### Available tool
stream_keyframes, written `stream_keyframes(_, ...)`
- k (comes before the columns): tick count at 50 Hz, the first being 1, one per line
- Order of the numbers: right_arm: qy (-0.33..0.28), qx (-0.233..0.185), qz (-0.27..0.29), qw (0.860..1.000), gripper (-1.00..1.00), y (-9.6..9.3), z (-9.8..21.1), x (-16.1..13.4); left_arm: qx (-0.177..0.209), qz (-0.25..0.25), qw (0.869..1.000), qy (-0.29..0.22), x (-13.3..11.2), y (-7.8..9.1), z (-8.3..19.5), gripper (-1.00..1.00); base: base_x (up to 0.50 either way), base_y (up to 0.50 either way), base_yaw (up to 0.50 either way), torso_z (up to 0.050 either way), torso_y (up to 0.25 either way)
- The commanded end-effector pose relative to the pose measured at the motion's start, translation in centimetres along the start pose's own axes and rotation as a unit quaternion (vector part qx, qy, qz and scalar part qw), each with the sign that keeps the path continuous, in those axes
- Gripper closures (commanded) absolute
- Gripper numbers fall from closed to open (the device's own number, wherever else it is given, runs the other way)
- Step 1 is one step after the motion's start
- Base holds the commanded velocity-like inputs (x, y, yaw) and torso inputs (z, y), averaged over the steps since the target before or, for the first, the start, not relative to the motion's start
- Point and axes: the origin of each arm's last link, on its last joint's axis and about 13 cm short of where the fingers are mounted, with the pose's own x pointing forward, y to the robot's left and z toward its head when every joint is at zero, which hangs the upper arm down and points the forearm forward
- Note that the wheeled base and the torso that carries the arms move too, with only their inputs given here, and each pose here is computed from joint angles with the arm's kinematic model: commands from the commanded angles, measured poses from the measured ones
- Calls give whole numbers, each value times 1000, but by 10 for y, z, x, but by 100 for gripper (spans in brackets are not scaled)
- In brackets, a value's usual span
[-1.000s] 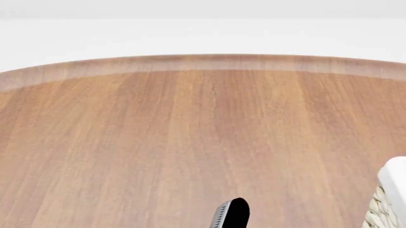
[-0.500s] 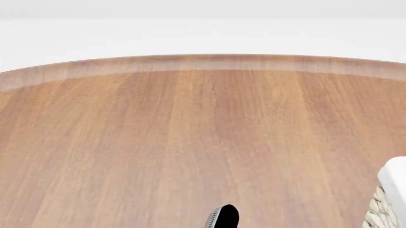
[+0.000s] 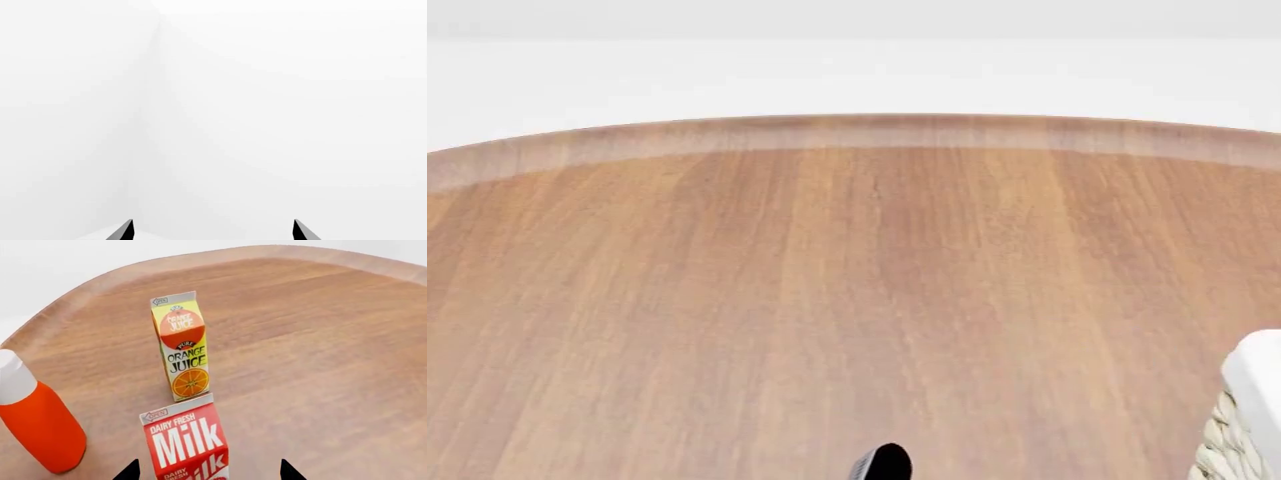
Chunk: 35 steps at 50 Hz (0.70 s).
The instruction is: Pick the milk and place it in the basket.
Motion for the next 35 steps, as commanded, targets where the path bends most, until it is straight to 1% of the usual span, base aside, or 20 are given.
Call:
stream_keyframes(1,5,-23,6,1000,-100,-1,-4,7,8,9,1000,-11,-1,4,-1,-100,0,0,0,0,0)
stream_keyframes(16,5,-23,6,1000,-100,-1,-4,7,8,9,1000,-11,-1,4,-1,-100,0,0,0,0,0)
stream_keyframes(20,11,-14,8,1000,-100,0,-9,8,9,12,1000,-12,-1,5,0,-100,0,0,0,0,0)
stream_keyframes(29,17,-8,28,999,-100,-7,-12,19,9,15,1000,-13,-1,6,1,-100,0,0,0,0,0)
stream_keyframes(35,25,-2,42,999,-100,-14,-16,28,10,15,1000,-13,-1,6,1,-100,0,0,0,0,0)
